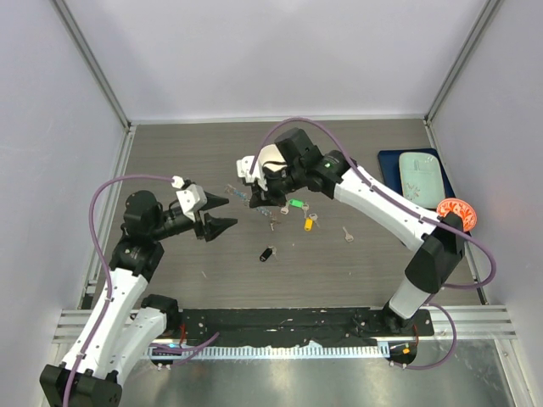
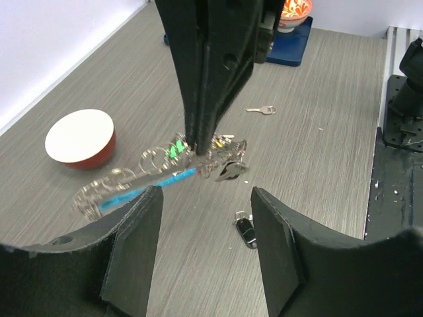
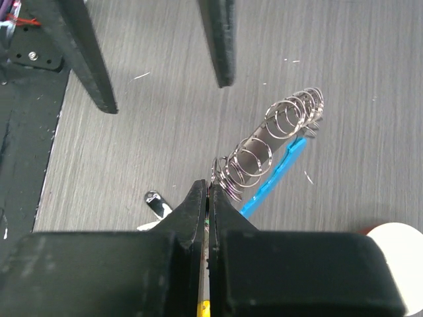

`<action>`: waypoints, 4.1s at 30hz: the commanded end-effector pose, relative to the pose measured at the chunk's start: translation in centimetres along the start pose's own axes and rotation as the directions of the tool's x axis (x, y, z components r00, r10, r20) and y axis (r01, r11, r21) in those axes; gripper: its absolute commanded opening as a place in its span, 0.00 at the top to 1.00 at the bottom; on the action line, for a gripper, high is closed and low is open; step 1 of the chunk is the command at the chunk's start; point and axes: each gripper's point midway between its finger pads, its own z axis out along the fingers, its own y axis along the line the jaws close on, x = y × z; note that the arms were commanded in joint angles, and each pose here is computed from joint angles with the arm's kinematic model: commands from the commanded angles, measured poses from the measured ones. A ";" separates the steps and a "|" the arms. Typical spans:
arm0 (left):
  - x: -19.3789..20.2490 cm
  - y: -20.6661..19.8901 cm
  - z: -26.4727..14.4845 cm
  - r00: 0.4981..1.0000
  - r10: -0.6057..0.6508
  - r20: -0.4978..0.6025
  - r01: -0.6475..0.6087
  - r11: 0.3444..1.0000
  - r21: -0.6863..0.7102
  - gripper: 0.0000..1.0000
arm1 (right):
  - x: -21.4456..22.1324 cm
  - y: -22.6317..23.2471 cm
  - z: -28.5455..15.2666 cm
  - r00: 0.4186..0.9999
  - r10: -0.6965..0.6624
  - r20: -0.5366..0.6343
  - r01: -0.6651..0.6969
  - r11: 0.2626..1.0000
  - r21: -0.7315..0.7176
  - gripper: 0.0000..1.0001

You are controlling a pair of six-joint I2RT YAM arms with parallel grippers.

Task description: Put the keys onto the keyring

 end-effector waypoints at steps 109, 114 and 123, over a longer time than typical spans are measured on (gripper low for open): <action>-3.2 -0.7 2.0 0.986 0.138 0.093 -0.143 0.988 0.053 0.61 | -5.1 3.5 -1.5 0.966 -0.174 0.191 0.183 0.983 -0.030 0.99; -2.6 -1.5 2.2 0.990 0.113 0.081 -0.122 0.986 0.110 0.67 | -5.2 3.4 -1.6 0.966 -0.174 0.193 0.183 0.983 -0.028 0.99; -2.6 -1.7 2.5 0.992 0.099 0.071 -0.109 0.984 0.144 0.73 | -5.2 3.6 -1.3 0.966 -0.166 0.198 0.178 0.983 -0.045 0.99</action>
